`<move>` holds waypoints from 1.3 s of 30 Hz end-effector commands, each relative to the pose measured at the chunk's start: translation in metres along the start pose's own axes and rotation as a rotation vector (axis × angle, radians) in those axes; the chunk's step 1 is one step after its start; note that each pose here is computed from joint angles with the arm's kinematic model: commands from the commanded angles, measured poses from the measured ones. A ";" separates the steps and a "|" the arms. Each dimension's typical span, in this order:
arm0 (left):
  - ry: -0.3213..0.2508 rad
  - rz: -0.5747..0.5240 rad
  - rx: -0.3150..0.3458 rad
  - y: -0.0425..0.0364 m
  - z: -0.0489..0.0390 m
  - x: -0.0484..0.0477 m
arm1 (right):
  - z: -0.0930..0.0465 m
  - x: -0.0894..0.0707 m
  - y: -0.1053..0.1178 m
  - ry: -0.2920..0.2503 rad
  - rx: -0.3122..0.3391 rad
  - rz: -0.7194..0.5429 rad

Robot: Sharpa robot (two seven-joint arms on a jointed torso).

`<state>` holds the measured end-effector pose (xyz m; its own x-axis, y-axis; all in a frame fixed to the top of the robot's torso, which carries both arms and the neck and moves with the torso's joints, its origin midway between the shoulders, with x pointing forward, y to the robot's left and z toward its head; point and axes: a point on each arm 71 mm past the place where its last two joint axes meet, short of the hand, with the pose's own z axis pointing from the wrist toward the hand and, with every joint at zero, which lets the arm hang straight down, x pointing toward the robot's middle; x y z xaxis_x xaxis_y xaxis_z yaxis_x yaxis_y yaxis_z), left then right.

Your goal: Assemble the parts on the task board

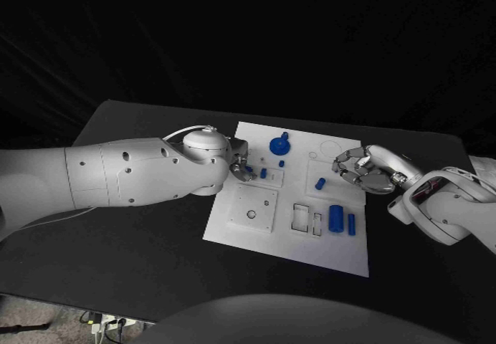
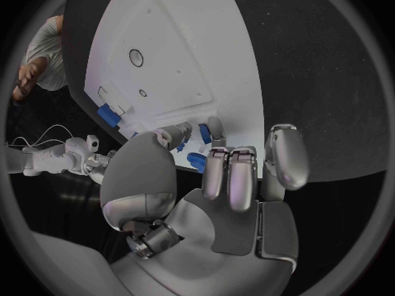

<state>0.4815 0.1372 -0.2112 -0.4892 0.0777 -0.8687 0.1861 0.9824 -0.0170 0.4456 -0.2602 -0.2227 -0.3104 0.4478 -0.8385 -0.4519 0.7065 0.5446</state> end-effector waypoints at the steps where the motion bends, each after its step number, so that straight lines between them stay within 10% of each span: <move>1: 0.056 0.030 -0.098 0.0085 0.0004 0.0106 | 0.000 0.002 0.000 0.016 -0.001 0.000; 39: 0.043 -0.011 -0.015 -0.0008 -0.0004 0.0049 | -0.001 0.002 -0.001 0.021 0.005 0.000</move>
<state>0.4815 0.1370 -0.2102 -0.5071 0.0763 -0.8585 0.1735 0.9847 -0.0149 0.4455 -0.2610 -0.2236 -0.3147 0.4460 -0.8379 -0.4465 0.7095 0.5453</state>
